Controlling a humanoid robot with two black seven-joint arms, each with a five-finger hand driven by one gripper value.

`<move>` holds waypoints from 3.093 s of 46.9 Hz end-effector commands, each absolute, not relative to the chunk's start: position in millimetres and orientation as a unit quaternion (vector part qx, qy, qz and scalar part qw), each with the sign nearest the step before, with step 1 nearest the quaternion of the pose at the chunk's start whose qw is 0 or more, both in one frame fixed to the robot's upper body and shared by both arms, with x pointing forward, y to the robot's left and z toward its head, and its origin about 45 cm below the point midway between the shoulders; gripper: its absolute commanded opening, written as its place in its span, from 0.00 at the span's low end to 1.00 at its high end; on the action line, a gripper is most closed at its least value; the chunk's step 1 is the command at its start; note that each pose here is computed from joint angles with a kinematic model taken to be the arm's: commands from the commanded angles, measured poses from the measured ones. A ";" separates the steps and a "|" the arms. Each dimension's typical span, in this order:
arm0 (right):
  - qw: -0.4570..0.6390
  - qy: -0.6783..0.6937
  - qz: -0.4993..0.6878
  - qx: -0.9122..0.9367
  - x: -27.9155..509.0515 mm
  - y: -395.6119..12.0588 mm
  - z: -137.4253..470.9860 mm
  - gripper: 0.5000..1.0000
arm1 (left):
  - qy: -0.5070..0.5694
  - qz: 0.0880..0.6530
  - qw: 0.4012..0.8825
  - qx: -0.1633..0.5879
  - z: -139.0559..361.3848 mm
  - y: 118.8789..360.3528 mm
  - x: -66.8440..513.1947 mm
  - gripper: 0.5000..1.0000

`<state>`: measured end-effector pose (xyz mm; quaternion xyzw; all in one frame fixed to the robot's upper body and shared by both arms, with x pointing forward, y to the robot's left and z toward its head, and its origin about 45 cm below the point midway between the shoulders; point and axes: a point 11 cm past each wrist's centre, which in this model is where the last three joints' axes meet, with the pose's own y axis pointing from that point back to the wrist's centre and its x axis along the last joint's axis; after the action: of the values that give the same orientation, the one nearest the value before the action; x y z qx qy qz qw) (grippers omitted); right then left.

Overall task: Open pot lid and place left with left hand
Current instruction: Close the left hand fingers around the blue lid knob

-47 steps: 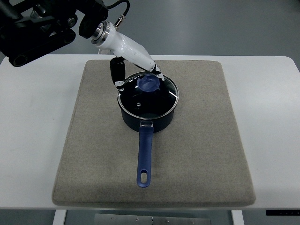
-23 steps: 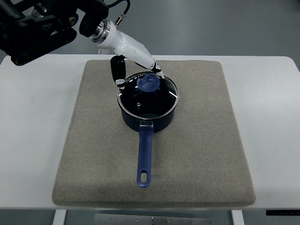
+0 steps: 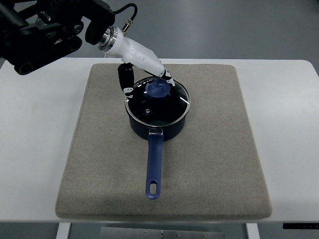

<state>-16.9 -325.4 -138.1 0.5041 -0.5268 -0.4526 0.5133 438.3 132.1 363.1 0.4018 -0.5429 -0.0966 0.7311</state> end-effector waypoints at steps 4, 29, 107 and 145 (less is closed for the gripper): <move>0.513 -0.527 -0.453 0.504 -16.9 -325.4 -138.1 0.83 | -0.541 -0.099 0.732 0.401 359.5 130.7 438.0 0.98; 0.513 -0.527 -0.453 0.504 -16.9 -325.4 -138.1 0.83 | -0.555 -0.096 0.725 0.396 359.5 127.5 439.4 0.88; 0.513 -0.527 -0.453 0.504 -16.9 -325.4 -138.1 0.83 | -0.590 -0.068 0.715 0.369 354.9 120.2 449.1 0.03; 0.513 -0.527 -0.453 0.504 -16.9 -325.4 -138.1 0.83 | -0.581 -0.072 0.718 0.376 343.8 118.0 451.1 0.00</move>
<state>-16.9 -325.6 -138.1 0.5039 -0.5270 -0.4525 0.5135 451.3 118.9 343.7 0.3768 -0.5812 -0.0714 0.7178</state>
